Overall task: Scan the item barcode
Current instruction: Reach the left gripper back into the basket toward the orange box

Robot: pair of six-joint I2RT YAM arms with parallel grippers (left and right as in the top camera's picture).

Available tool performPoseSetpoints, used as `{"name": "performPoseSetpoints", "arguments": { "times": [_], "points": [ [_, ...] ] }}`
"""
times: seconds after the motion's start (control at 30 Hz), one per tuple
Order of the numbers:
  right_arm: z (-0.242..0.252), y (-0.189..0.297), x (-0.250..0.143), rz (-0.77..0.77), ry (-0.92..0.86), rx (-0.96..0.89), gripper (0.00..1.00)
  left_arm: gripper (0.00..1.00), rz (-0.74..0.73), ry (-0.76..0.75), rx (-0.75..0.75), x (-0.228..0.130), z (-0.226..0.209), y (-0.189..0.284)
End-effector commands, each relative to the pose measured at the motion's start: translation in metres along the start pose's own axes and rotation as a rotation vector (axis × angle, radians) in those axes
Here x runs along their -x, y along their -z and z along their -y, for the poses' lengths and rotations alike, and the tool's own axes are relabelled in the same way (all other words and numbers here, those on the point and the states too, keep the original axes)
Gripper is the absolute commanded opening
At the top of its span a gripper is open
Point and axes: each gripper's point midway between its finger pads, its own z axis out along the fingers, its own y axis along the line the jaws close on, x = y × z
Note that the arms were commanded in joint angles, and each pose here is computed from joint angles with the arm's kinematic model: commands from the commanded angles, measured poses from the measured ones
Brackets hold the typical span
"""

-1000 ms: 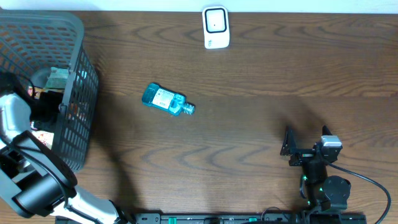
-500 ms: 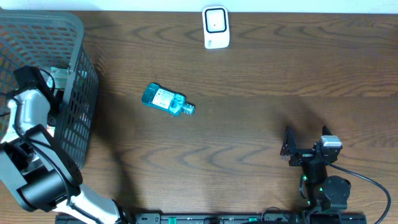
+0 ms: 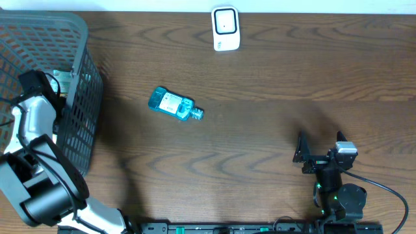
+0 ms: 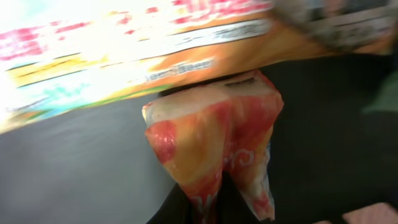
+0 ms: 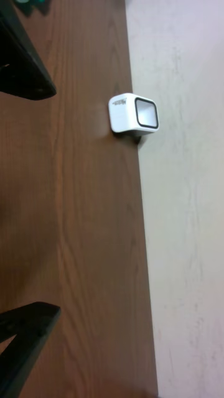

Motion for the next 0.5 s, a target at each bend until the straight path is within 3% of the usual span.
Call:
{"name": "performPoseSetpoints", "arguments": {
  "times": [0.0,0.1,0.13,0.23,0.33,0.47],
  "points": [
    [0.002,0.0,0.0,0.001,0.006,-0.009,0.99,0.07,0.108,0.022,0.011,0.011,-0.011,0.033],
    [0.002,0.0,0.0,0.002,0.006,-0.009,0.99,0.07,0.261,0.035,-0.071,0.024,-0.005,0.09],
    [0.002,0.0,0.0,0.002,0.006,-0.009,0.99,0.07,0.387,0.064,-0.141,0.032,-0.006,0.136],
    [0.002,0.0,0.0,0.002,0.006,-0.009,0.99,0.07,0.559,0.09,-0.298,0.032,-0.005,0.208],
    [0.002,0.0,0.0,0.001,0.006,-0.009,0.99,0.07,0.725,0.104,-0.491,0.021,-0.01,0.283],
    [0.002,0.0,0.0,0.002,0.006,-0.009,0.99,0.07,0.817,0.061,-0.712,-0.013,-0.013,0.348]
  ]
}}
